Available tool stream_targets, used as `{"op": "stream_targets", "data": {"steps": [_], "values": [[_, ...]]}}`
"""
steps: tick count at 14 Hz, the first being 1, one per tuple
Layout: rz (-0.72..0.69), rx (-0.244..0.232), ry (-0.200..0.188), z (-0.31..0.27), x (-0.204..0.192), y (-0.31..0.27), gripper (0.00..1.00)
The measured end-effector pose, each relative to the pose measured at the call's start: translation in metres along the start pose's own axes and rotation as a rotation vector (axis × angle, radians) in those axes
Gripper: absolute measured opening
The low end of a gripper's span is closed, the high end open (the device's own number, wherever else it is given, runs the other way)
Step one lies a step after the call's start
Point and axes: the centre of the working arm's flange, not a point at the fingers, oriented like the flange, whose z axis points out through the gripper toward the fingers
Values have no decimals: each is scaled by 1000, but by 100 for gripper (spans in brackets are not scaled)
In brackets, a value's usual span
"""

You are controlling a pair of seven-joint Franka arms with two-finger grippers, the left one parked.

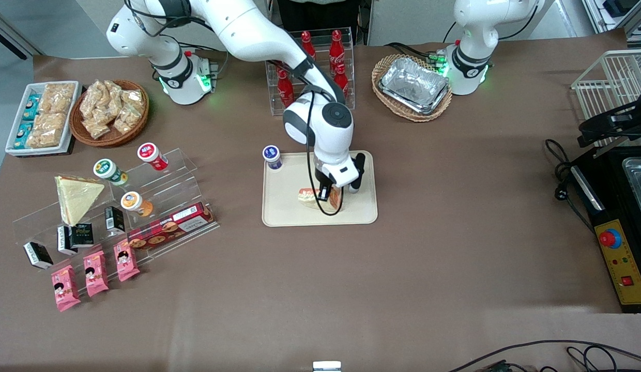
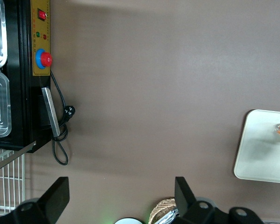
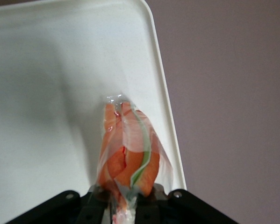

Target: Place sandwich on tray

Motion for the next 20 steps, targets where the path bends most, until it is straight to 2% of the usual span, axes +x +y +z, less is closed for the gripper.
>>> {"op": "stream_targets", "data": {"steps": [2,3,7,10,11,14,20], "values": [[1,-2,-3,7,-2,4,19],[5,-3,-2,9,-3,6,26],[8,-7,4,7,-3,9,63],[11,-13,22,-4,-1,13,93],[14,-16,32,-11,0,15,100],[40,-14,39,-45,-7,32,100],[175,50,19,-138,-74,108,100]]}}
